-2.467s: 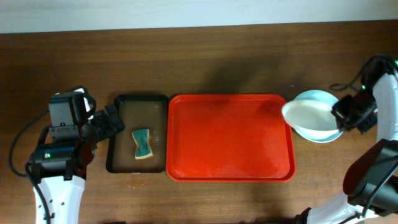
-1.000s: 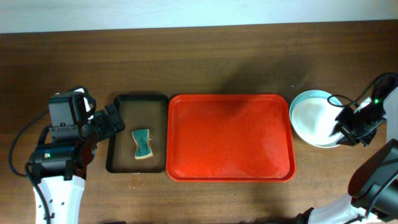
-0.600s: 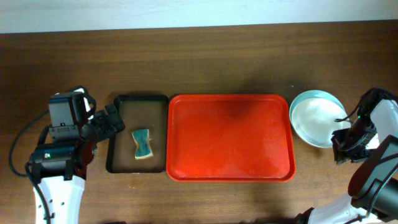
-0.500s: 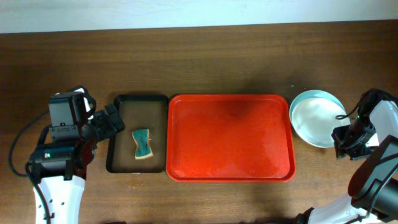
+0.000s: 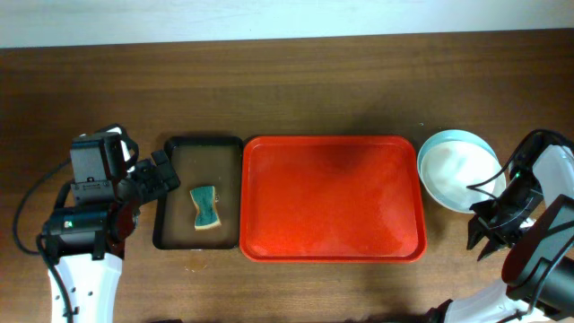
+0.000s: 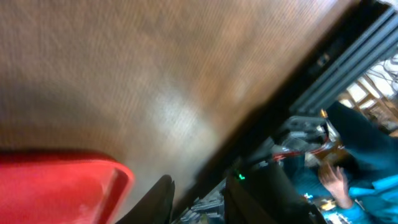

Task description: Clean dirty plates on tray and stack at the side

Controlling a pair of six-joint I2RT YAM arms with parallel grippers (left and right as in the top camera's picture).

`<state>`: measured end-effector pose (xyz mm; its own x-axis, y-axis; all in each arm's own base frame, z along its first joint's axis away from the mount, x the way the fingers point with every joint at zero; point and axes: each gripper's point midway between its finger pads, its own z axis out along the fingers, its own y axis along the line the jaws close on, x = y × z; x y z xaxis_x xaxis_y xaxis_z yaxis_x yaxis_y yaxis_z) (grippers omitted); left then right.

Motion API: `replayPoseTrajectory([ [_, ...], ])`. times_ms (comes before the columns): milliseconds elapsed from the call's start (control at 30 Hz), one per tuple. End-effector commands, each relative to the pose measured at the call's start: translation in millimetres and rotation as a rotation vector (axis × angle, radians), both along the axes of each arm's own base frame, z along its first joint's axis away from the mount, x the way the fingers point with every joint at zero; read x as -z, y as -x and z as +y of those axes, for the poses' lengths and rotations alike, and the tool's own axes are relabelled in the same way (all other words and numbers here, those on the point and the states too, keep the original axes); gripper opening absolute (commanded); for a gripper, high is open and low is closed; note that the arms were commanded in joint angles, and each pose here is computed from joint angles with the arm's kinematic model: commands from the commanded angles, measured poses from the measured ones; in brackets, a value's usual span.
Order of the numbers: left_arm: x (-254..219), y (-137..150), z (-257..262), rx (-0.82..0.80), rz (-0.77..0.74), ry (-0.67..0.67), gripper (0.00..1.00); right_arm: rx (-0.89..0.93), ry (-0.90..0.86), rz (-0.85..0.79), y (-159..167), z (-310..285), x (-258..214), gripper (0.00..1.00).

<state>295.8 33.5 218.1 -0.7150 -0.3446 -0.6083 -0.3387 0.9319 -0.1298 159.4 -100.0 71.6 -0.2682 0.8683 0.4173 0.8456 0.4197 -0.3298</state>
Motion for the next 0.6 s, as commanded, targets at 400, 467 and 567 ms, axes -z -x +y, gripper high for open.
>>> replayPoseTrajectory([
  [400, -6.5, -1.1, 2.4, -0.013, -0.019, -0.003, 0.99, 0.100, 0.283, -0.295, -70.1, -52.7, 36.6, 0.04],
  [467, -6.4, -1.0, 2.4, -0.013, -0.019, -0.003, 0.99, 0.103, 0.311, -0.348, -82.7, -60.3, 38.7, 0.04],
  [567, -6.4, -1.0, 2.4, -0.013, -0.019, -0.003, 0.99, 0.107, 0.345, -0.412, -98.0, -69.4, 40.1, 0.04],
])
